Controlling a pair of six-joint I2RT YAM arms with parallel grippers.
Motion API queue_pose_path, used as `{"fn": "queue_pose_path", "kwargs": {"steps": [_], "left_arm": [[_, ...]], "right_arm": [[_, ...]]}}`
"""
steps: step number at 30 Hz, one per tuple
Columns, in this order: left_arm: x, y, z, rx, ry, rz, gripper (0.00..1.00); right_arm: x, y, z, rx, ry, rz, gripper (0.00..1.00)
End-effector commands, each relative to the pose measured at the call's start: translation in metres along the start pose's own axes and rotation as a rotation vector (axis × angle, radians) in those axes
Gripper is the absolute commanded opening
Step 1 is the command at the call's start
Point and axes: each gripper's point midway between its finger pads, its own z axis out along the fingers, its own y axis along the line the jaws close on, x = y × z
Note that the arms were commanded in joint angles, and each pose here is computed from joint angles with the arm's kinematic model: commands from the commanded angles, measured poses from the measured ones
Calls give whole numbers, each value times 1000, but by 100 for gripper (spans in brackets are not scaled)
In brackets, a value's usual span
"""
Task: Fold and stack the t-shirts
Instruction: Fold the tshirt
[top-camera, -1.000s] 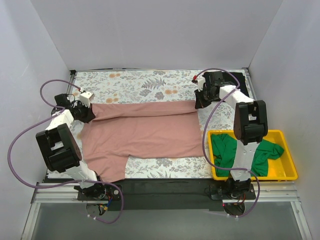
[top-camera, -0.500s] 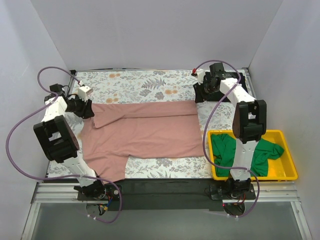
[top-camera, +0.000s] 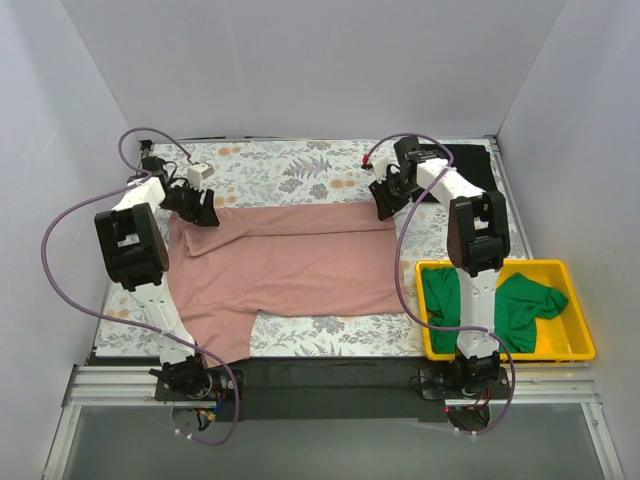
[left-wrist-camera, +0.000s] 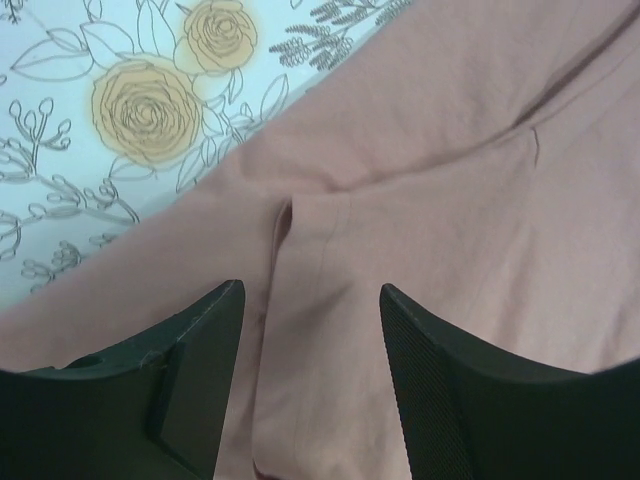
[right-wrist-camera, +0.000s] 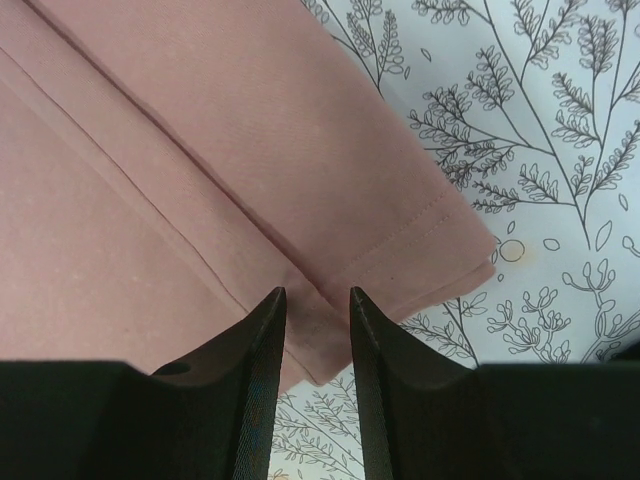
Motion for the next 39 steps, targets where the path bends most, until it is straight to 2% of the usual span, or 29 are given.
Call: {"fn": "queue_pose_path", "kwargs": {"steps": [1,4,7,11,12,15,19,25,31,36,39], "left_arm": [[-28,4,2,-18,-41,27,56],[-28,1,10,-9,-26,39,56],[-27,-3,10,2,-27,48,50],[-28,-15,3,31,-31,81,23],[-27,-18,1,39,-30,88,13],[-22,-34,-8,71,-20,110,7],[-17,-58,-24,113,-25,162,4],[5,-106,-41,161,13,198,3],[51,-137,-36,209,119,205,8],[60,-175,-35,297,139,200,32],[60,-190,-42,330,149,204,39]], "right_arm": [[6,-2,-3,8,29,-22,38],[14,1,0,-5,56,-22,36],[17,4,0,-18,63,-25,32],[20,8,-2,-36,71,-31,29],[21,9,-3,-40,72,-35,29],[23,13,-5,-53,74,-43,27],[29,15,-8,-55,92,-62,21],[32,18,-15,-54,103,-81,21],[31,21,-20,-71,105,-85,30],[23,23,-23,-79,92,-84,33],[18,25,-26,-88,80,-86,35]]}}
